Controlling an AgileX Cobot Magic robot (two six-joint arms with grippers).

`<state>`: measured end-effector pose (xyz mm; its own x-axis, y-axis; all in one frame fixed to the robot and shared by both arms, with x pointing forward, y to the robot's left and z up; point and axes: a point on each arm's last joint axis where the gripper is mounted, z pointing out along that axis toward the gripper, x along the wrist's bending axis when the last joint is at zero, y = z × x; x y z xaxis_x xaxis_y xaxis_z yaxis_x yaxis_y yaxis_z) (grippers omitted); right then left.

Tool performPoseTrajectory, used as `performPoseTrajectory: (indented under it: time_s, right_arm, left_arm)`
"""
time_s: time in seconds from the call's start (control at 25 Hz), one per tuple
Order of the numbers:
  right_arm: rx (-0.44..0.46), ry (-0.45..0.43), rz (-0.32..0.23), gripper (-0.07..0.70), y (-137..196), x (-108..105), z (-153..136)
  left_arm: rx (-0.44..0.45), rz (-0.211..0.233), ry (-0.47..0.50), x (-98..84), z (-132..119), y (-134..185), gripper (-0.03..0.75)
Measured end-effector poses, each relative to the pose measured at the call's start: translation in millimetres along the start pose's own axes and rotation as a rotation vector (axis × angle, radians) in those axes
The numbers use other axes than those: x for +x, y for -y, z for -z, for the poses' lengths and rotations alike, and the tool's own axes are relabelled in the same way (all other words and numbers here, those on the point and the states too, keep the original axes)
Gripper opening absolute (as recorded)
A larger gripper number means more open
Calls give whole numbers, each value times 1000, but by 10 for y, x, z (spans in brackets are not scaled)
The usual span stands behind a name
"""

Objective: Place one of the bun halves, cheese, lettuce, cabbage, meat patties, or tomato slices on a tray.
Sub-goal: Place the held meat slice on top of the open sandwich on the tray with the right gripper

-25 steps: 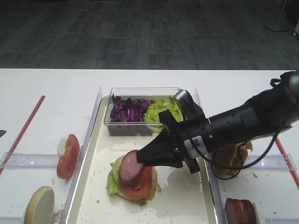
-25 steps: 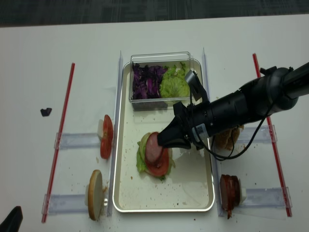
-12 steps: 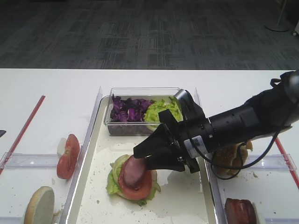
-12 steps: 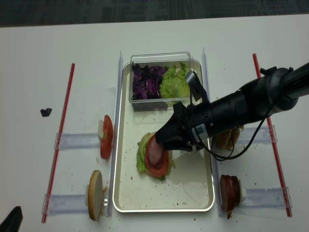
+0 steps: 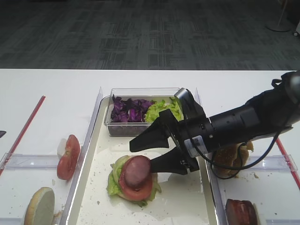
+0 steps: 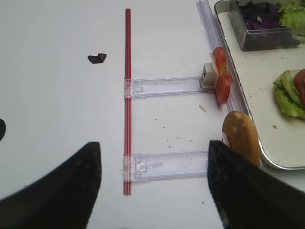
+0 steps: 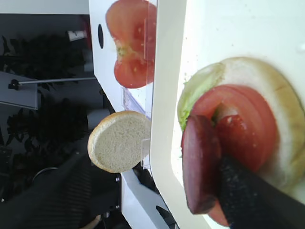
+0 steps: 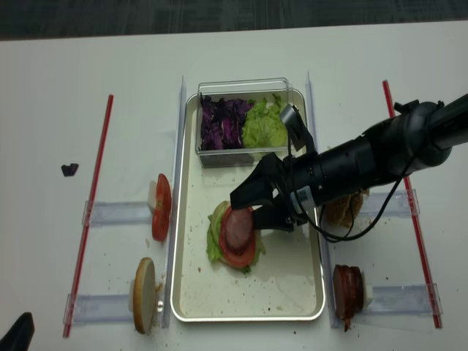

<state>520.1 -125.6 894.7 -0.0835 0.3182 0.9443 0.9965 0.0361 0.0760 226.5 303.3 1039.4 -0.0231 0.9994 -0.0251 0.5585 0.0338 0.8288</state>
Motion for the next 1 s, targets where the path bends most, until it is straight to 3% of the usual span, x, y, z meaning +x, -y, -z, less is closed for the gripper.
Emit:
performPoseTrajectory:
  time_s: [0.32,1.0]
  right_arm:
    - [-6,-3,19,666,-5,2,0]
    - [26,12,33,677,24,-11,0]
  left_arm:
    - [0,0,0,0,0,0,439]
    - [0,0,0,0,0,0,439]
